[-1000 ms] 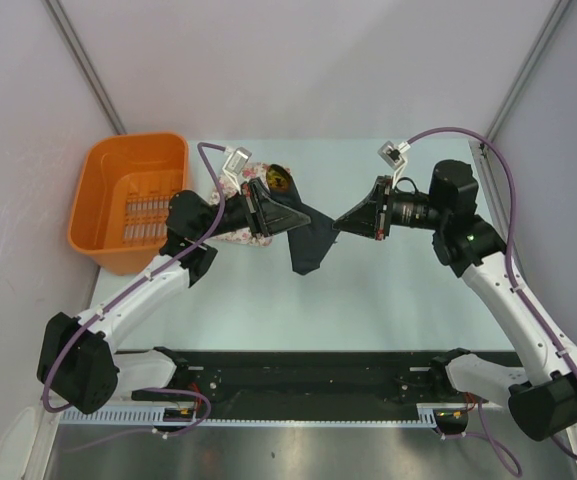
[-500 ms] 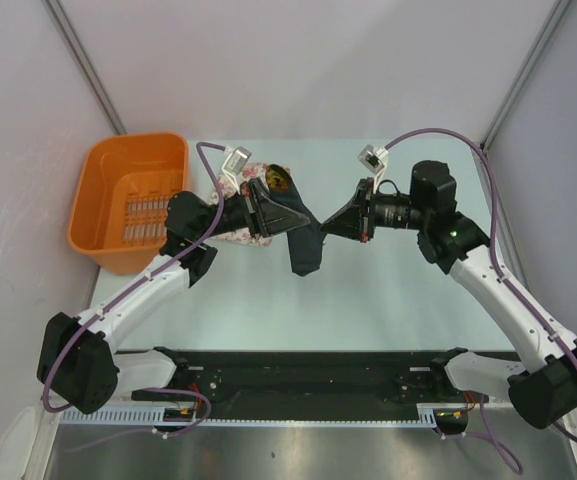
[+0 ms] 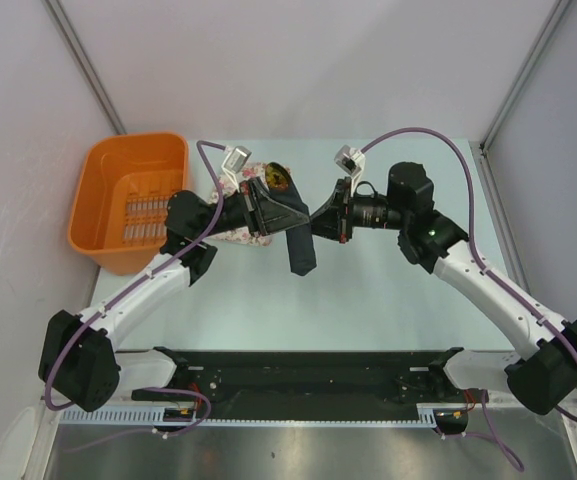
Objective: Place the utensils on the paper napkin and roll it up
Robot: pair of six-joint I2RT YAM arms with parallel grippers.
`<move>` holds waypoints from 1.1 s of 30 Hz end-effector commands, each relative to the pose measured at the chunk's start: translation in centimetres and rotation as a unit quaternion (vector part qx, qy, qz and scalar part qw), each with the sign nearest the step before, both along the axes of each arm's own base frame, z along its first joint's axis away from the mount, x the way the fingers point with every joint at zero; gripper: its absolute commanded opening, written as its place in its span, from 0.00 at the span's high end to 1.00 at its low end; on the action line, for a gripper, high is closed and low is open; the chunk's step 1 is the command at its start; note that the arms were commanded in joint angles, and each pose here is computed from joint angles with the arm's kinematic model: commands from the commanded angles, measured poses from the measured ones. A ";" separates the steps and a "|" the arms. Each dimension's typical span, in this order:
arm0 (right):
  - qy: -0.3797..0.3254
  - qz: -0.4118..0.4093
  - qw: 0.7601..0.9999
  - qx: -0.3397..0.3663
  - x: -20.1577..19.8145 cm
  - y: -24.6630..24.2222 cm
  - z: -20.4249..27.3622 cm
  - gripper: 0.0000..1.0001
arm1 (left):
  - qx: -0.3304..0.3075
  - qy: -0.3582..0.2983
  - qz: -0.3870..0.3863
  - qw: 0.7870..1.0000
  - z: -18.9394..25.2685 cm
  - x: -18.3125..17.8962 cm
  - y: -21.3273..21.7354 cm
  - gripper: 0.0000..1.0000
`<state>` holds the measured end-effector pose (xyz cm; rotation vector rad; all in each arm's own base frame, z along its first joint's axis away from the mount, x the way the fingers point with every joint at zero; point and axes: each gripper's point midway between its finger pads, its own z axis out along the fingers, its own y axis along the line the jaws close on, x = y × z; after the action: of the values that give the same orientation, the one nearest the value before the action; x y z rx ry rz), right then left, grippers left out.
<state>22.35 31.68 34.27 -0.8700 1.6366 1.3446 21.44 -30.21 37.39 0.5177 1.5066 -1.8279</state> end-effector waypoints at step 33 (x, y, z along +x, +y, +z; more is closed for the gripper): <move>-0.051 -0.081 0.992 -0.079 2.2 -1.3 0.6 0.34 | 0.049 -0.024 0.142 0.988 0.9 5.2 1.0 1.00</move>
<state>23.60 29.67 34.53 -0.8594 1.7589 1.1138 27.26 -29.64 34.50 0.3233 1.6907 -1.5118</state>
